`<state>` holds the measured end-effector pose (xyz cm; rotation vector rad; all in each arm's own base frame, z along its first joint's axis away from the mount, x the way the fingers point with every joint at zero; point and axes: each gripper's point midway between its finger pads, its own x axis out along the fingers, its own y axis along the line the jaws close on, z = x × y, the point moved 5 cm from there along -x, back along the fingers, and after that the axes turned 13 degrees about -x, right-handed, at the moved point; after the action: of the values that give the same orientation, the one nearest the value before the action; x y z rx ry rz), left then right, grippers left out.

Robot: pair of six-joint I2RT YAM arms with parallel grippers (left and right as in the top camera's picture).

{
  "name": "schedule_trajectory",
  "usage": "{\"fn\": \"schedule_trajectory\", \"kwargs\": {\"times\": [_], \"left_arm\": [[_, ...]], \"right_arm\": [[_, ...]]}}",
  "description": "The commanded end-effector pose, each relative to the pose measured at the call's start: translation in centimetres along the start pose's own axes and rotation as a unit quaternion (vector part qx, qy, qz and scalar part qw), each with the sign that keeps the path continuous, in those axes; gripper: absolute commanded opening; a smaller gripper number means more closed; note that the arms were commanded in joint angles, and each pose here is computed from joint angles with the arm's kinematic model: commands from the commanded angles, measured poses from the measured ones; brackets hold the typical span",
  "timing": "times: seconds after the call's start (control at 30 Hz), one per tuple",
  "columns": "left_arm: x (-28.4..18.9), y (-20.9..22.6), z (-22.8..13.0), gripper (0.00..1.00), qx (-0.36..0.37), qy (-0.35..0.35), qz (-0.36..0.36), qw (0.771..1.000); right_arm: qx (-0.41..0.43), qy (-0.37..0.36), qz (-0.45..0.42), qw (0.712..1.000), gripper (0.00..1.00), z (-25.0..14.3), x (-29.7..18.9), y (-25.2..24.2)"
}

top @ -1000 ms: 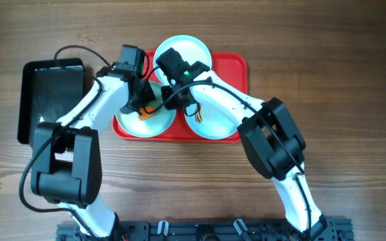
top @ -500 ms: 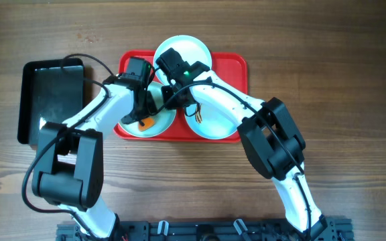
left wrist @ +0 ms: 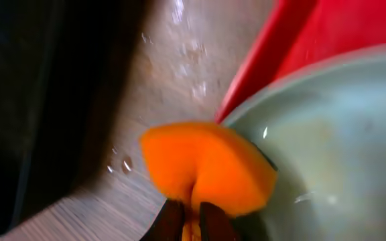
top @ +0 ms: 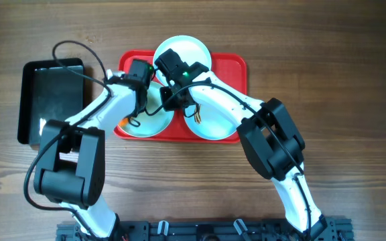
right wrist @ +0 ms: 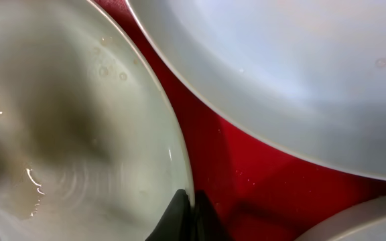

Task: Clean dirty plates on tray and stack at the side
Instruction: 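Scrub the left plate with the sponge in the left gripper, then lift the top plate with the right gripper and carry it right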

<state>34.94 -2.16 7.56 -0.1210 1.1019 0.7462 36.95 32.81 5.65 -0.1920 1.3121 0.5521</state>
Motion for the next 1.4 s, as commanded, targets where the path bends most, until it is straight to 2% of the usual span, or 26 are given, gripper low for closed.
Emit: {"fn": "schedule_trajectory", "kwargs": {"times": [0.0, 0.13, 0.27, 0.37, 0.5, 0.63, 0.73, 0.8, 1.0, 1.07, 1.13, 1.37], "left_arm": [[-3.4, 0.0, 4.8, 0.04, -0.062, -0.064, -0.027, 0.996], [-7.7, 0.3, 6.8, 0.04, -0.133, -0.075, -0.110, 0.982], [-11.0, 2.9, 8.7, 0.04, -0.179, -0.099, -0.151, 0.967], [-11.5, 6.1, 10.2, 0.04, -0.222, -0.097, -0.165, 0.956], [-9.8, 8.1, 10.3, 0.04, -0.250, -0.032, -0.188, 0.949], [-8.3, 10.4, 10.6, 0.04, -0.283, 0.004, -0.187, 0.941], [-7.3, 12.3, 10.9, 0.04, -0.306, 0.013, -0.170, 0.937], [-6.8, 13.4, 10.8, 0.04, -0.317, 0.019, -0.157, 0.935], [-6.3, 14.6, 10.8, 0.04, -0.332, 0.023, -0.144, 0.932], [-6.3, 14.6, 10.8, 0.04, -0.332, 0.023, -0.144, 0.932], [-6.3, 14.7, 10.8, 0.04, -0.330, 0.023, -0.144, 0.933], [-6.3, 14.7, 10.8, 0.04, -0.330, 0.024, -0.143, 0.933]], "right_arm": [[0.001, 0.003, -0.014, 1.000, 0.04, 0.2, 0.4, -0.6], [-0.008, -0.018, -0.012, 1.000, 0.04, 1.7, -1.8, 0.0], [-0.050, -0.048, -0.012, 0.998, 0.04, 3.0, -5.2, 0.6], [-0.065, -0.081, -0.095, 0.990, 0.04, 3.7, -8.3, -0.6], [-0.103, -0.108, -0.194, 0.970, 0.05, 4.1, -11.3, -1.7], [-0.185, -0.122, -0.280, 0.934, 0.04, 4.5, -13.5, -0.9], [-0.241, -0.130, -0.365, 0.890, 0.04, 4.7, -14.9, 0.6], [-0.264, -0.148, -0.431, 0.850, 0.04, 4.9, -16.2, 2.2], [-0.376, -0.170, -0.479, 0.775, 0.04, 5.0, -17.6, 8.2], [-0.375, -0.178, -0.505, 0.756, 0.04, 5.1, -18.3, 9.0], [-0.367, -0.189, -0.527, 0.743, 0.04, 5.1, -19.1, 9.8], [-0.374, -0.181, -0.532, 0.738, 0.04, 4.7, -18.3, 9.7]]}}
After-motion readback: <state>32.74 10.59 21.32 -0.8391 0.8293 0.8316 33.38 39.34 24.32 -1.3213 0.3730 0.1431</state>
